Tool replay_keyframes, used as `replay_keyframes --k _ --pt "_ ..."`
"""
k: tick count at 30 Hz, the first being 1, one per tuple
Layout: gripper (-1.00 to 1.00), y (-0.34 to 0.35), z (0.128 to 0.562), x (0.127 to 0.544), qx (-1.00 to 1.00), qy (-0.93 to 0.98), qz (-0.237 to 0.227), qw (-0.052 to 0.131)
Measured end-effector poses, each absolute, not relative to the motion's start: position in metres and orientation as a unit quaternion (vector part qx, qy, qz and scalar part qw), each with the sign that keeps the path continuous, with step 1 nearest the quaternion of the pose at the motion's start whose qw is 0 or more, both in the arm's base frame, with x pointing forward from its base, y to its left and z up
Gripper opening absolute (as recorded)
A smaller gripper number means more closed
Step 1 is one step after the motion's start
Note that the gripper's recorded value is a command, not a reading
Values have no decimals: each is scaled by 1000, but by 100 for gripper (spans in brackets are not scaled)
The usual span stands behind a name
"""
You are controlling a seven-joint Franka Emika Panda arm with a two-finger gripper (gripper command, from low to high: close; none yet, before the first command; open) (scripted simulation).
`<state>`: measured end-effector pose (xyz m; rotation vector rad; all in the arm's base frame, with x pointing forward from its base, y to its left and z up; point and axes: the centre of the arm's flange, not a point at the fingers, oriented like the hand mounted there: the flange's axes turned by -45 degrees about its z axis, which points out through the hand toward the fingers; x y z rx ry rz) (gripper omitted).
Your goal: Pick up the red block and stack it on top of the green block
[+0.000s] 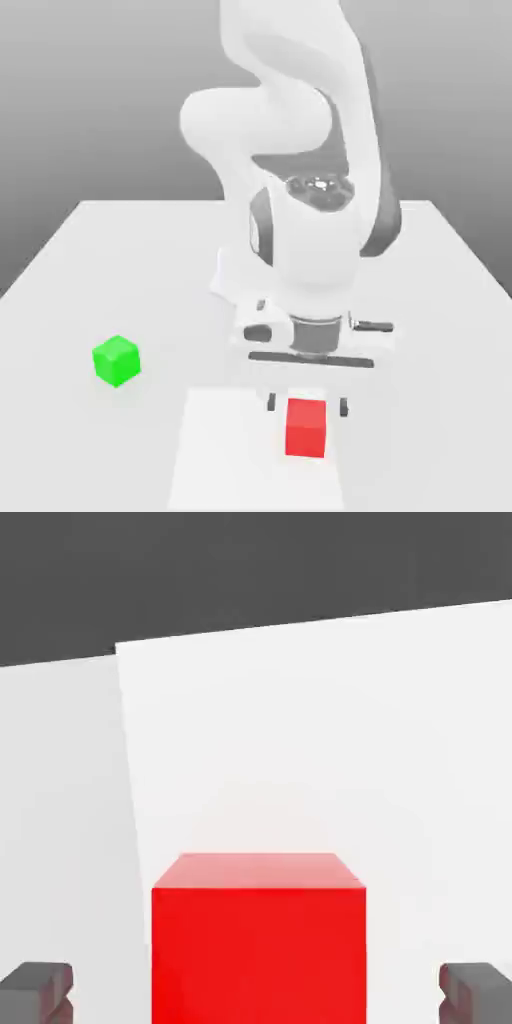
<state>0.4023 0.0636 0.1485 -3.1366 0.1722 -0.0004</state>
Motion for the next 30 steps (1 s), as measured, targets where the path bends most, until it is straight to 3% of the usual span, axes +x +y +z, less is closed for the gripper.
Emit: replay_keyframes --k 7,13,16,23,28,30 --pt "-100 64 148 402 -998 55 -1 0" --pt "-100 59 203 402 -998 61 0 -1" --pt "-100 -9 218 395 -986 169 -2 -7" --pt "-100 -137 238 334 -909 416 -3 -12" --pt "-100 -206 246 265 -812 583 -1 -3" --pt "-100 -215 237 255 -795 606 -1 1"
